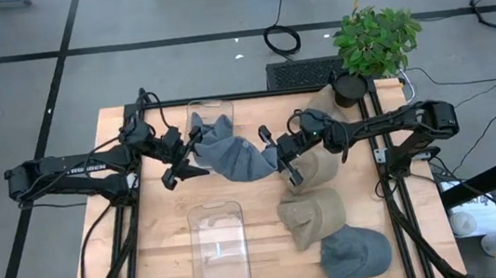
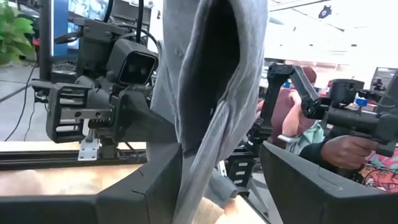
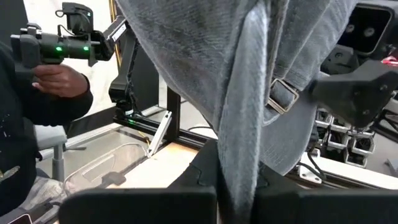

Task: Stack caps by color
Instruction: Stack the top blue cap on the blue cap in the top transparent bin

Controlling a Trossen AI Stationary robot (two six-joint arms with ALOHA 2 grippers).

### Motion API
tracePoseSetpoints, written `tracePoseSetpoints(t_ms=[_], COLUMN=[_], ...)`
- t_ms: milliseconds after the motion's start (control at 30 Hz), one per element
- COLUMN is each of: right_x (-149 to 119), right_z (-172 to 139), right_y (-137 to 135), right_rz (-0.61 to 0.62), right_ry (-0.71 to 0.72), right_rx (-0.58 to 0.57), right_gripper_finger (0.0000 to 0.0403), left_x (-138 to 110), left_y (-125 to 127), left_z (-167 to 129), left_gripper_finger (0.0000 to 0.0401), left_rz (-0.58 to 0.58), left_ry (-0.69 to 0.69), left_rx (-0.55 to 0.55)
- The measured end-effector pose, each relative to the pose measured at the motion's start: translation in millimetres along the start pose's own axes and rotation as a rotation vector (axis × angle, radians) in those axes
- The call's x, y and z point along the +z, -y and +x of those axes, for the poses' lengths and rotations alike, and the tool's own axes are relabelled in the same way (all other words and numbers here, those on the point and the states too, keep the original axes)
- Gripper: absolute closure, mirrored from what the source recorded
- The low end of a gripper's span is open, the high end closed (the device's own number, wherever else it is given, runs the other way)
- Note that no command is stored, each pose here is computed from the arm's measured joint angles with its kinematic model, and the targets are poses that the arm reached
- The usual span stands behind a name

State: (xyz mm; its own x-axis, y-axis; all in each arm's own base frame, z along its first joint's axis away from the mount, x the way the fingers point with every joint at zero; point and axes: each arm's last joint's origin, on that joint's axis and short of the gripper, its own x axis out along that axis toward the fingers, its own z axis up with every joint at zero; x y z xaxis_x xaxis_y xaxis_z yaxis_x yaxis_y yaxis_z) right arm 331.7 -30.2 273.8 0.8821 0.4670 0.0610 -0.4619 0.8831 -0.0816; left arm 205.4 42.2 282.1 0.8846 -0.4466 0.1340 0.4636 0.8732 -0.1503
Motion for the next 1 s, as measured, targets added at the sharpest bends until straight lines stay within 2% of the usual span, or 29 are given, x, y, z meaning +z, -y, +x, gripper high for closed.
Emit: tracePoseSetpoints(t_ms=[300,700,833,1000], right_x=[-2.3,-3.1,-3.0,-3.2], right_z=[-0.1,-0.1,-0.1,-0.2], right_y=[1.4,1.4,1.4,1.7], right_rz=[0.014,0.025,0.021,0.020], right_ry=[-0.022,-0.029,-0.029,-0.029], right_rx=[-0.052,-0.054,-0.052,-0.066], right_gripper_finger=[0.0403,0.0403,0.0403,0.0403], left_x=[1.1,4.5,2.5,0.4], left_y=[-1.9,-0.7,-2.2,-3.8], left_z=[-0.2,0.1,1.7,3.2], left_gripper_finger=[0.0176,0.0185,0.0233,0.0342], left_rz=[-0.018,0.012,0.029,0.056], left_ry=[0.024,0.054,0.048,0.041], left_rx=[0.066,0.064,0.064,0.066])
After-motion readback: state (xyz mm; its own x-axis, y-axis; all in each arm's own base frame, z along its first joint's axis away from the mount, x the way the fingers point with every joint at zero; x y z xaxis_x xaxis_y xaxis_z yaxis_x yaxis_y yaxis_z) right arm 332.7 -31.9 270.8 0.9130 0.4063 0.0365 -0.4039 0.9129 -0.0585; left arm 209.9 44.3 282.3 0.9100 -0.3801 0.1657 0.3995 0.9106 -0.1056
